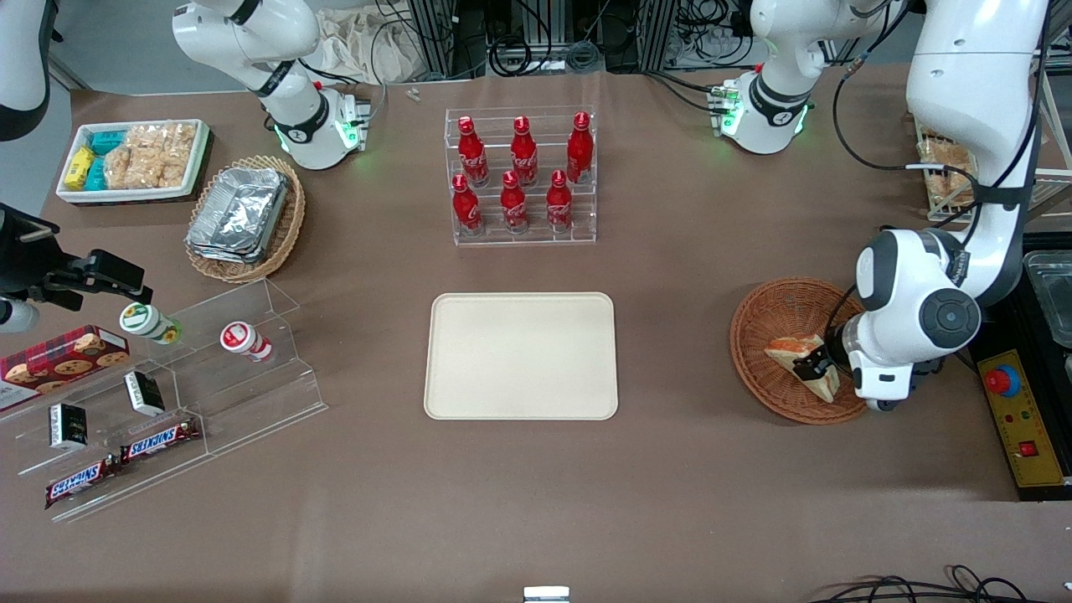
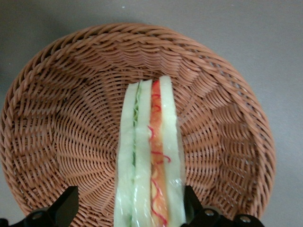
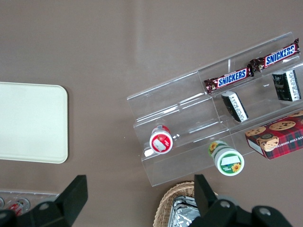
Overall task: Place sandwich from basket to tray
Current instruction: 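Lower the open left gripper around the sandwich in the basket, then close the left gripper on the sandwich and lift it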
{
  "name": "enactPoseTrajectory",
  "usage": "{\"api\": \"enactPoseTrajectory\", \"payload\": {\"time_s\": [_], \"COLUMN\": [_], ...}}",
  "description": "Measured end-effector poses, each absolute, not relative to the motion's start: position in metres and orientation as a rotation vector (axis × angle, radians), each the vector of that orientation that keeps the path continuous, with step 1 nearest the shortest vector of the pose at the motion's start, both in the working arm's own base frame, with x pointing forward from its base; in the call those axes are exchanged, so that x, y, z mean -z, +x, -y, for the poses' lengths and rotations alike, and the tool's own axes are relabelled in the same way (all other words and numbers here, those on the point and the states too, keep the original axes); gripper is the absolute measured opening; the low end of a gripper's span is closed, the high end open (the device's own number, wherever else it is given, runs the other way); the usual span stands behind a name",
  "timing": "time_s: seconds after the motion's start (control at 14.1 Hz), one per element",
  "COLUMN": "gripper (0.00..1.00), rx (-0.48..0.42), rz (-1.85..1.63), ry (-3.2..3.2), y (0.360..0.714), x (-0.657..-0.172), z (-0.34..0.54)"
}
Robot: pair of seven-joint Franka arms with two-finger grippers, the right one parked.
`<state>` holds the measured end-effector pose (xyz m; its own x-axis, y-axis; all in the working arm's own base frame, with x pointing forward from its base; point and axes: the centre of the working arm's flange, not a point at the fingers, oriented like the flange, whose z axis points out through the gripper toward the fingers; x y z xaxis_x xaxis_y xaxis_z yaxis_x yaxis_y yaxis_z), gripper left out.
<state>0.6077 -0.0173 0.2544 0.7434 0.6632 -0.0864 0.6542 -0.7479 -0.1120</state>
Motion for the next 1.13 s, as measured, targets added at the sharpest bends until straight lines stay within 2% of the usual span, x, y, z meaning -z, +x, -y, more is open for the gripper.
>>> {"api": "enactPoseTrajectory", "payload": {"time_s": [0.07,0.28,0.57,0.64,0.85,1.13], "gripper": [0.90,0.56,0.21,0.18,0.17,0.17], "rx": [-0.184,-0.180,-0.179,-0.176,-0.140,-0.206], "rz": [1.097,1.122,1.158,1.158,1.143,1.008], "ry": [-2.860,-2.860,-2.872,-2.873,-2.892,-2.922], "y": [0.608,0.609,0.611,0.612,0.620,0.634], "x": [-0.252,-0.249,-0.251,-0.252,-0.271,-0.348], "z": [0.012,0.005,0.007,0.007,0.010,0.032]}}
